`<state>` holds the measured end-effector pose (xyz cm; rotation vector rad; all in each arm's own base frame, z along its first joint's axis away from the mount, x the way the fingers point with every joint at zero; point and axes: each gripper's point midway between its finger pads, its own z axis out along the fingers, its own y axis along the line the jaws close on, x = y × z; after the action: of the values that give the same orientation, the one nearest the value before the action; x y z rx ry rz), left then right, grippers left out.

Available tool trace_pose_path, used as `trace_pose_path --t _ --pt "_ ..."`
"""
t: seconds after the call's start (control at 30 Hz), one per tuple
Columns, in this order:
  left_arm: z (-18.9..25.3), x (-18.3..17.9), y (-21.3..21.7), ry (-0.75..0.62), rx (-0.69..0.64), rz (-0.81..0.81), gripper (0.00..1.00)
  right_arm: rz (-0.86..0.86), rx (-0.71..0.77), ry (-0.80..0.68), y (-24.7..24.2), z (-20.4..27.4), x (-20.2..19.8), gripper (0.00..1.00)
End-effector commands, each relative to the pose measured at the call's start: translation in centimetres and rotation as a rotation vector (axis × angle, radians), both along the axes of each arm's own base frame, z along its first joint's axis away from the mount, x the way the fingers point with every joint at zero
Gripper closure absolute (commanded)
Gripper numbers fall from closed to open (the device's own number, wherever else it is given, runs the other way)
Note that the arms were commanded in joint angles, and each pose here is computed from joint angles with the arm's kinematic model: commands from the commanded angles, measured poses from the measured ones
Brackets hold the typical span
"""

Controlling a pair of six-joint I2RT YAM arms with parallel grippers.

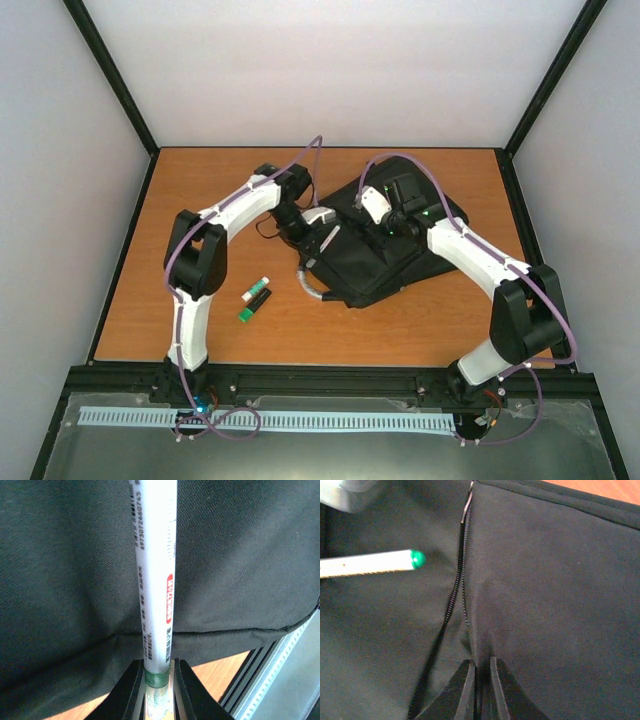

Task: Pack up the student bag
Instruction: Place the stationery in the student bag.

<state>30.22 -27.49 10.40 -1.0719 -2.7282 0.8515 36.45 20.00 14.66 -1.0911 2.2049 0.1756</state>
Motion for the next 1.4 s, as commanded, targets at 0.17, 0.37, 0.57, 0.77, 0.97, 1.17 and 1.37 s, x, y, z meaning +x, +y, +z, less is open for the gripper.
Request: trace_pose_path --t 0.17,0.37,0.57,0.77,0.97,1.17,1.37 --pt "0.6 -0.2 -4.0 -0.001 -0.074 -0.057 0.94 0.051 0.072 -0.065 1.4 3.8 0.7 0.97" --pt "1.8 0.4 -5.4 -0.017 -0.122 -0.068 0.94 0.093 0.108 -0.048 2.2 4.3 0.0 0.97" --pt "1.9 1.8 -6.4 -0.044 -0.144 -0.066 0.94 0.128 0.134 -0.031 2.7 4.4 -0.5 0.97" --pt "0.2 4.5 -6.1 -0.12 -0.05 -0.029 0.93 0.151 0.135 -0.018 2.8 4.3 -1.2 0.97" --pt "-2.1 7.4 -5.5 -0.25 0.101 0.031 0.86 0.19 0.139 0.018 3.0 3.2 -2.2 0.97" --pt "0.5 6.4 -8.0 -0.292 0.021 -0.037 0.79 0.192 0.135 0.016 3.0 3.2 -2.1 0.97" --pt "2.8 5.2 -7.3 -0.327 -0.008 -0.039 0.69 0.186 0.13 0.027 2.8 2.6 -2.3 0.97"
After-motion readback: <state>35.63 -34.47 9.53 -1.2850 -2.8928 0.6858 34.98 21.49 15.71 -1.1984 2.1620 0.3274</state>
